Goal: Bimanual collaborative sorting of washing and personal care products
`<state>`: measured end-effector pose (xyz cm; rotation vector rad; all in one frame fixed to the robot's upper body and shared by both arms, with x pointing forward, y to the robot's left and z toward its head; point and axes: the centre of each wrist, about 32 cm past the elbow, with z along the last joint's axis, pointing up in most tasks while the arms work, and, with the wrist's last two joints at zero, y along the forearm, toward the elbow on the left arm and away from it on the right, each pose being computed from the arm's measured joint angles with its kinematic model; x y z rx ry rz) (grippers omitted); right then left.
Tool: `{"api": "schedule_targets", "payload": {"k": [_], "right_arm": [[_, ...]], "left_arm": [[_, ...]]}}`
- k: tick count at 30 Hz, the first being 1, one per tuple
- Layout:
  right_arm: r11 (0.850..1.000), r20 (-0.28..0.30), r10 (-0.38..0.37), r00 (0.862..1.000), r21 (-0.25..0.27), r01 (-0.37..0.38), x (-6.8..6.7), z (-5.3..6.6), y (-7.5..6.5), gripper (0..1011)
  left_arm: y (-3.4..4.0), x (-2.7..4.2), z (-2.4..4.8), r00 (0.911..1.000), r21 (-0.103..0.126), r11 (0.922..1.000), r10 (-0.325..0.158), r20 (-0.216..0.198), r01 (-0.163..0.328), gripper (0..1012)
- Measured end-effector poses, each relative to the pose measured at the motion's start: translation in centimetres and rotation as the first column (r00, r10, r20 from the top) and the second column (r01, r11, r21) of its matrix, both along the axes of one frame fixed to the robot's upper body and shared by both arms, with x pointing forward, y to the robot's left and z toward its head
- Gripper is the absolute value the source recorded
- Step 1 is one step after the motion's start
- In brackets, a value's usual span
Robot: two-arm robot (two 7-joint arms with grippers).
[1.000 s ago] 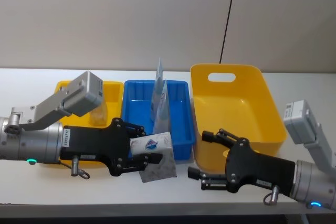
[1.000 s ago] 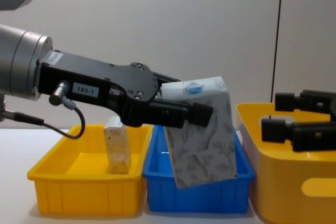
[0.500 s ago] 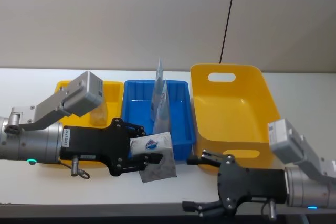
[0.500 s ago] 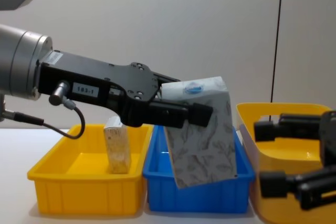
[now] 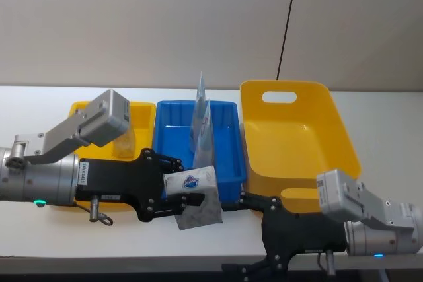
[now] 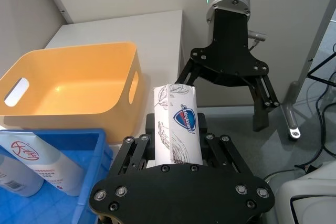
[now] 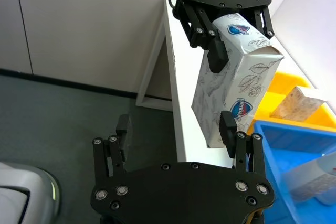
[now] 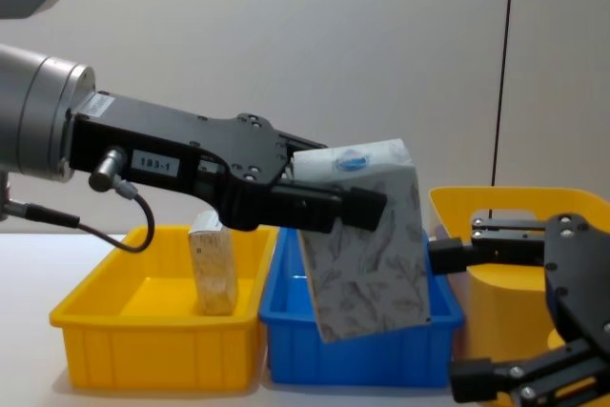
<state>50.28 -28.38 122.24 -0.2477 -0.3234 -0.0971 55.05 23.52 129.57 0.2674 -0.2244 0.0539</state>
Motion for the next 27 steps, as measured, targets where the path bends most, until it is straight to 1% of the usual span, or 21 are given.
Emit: {"api": "schedule_targets", "payload": {"k": [4, 8, 17, 23, 26, 27], "right_arm": [[1.000, 0.030, 0.003, 1.000, -0.014, -0.003, 0.3, 0.3, -0.2, 1002], [1.000, 0.049, 0.000, 0.999, -0.030, 0.002, 0.6, 0.9, -0.8, 1002], [0.999, 0.052, -0.013, 0.999, -0.046, 0.016, 0.7, 2.2, -2.4, 1002], [0.999, 0.039, -0.034, 0.999, -0.032, 0.035, 0.7, 2.7, -3.0, 1002], [0.998, 0.029, -0.053, 0.998, -0.013, 0.054, 0.7, 2.8, -3.1, 1002], [0.998, 0.023, -0.065, 0.998, 0.000, 0.065, 0.7, 2.7, -3.0, 1002]], "left_arm": [[0.00, 0.00, 0.00, 1.0000, 0.000, 1.0000, 0.000, 0.000, 0.000, 367], [0.00, 0.00, 0.00, 1.0000, 0.000, 1.0000, 0.000, 0.000, 0.000, 367], [0.00, 0.00, 0.00, 1.0000, 0.000, 1.0000, 0.000, 0.000, 0.000, 367], [0.00, 0.00, 0.00, 1.0000, 0.000, 1.0000, 0.000, 0.000, 0.000, 367], [0.00, 0.00, 0.00, 1.0000, 0.000, 1.0000, 0.000, 0.000, 0.000, 367], [0.00, 0.00, 0.00, 1.0000, 0.000, 1.0000, 0.000, 0.000, 0.000, 367]]}}
